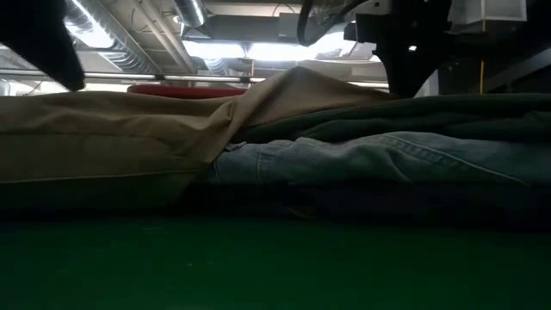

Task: Fold laundry
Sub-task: Fold the beige shorts

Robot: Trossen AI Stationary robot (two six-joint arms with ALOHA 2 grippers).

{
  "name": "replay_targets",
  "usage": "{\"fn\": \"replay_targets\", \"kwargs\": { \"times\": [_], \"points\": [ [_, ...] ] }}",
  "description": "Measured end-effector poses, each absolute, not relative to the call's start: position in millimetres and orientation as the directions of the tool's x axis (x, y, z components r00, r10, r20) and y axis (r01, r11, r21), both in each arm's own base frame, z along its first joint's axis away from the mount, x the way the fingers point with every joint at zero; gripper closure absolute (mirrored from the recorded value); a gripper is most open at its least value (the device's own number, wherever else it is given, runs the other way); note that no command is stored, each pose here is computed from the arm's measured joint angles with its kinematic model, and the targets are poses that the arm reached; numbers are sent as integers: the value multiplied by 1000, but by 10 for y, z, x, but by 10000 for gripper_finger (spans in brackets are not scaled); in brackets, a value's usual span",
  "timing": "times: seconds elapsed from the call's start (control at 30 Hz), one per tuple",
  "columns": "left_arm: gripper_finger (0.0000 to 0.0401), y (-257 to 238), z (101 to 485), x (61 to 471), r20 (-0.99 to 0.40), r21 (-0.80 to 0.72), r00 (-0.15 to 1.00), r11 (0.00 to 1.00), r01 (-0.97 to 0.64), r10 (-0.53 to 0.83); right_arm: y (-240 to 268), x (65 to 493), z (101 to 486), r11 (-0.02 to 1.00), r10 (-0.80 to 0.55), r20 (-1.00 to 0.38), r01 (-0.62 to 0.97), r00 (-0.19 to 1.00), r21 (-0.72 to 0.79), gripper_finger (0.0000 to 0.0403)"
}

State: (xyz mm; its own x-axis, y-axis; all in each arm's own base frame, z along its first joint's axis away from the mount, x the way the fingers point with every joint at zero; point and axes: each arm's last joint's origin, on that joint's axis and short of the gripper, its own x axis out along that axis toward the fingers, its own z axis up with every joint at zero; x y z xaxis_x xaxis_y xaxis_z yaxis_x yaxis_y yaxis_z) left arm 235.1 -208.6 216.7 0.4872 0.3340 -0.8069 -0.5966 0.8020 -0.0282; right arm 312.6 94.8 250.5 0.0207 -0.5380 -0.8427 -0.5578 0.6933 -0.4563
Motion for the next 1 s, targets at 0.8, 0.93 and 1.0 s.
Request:
{"fn": "replay_targets", "kwargs": {
  "times": [0.8,0.93,1.0],
  "points": [
    [296,-1971,1525,2094,-954,-60,258,741,-669,155,1118,2933,2596,724,-337,-933,-669,-128,-170,399],
    [296,-2067,1587,2106,-957,-109,273,750,-652,98,1239,2878,2597,694,-337,-933,-702,-123,-158,391],
    [296,-2121,1632,2108,-957,-129,280,756,-642,75,1286,2851,2598,684,-335,-934,-714,-125,-150,388]
  ]
}}
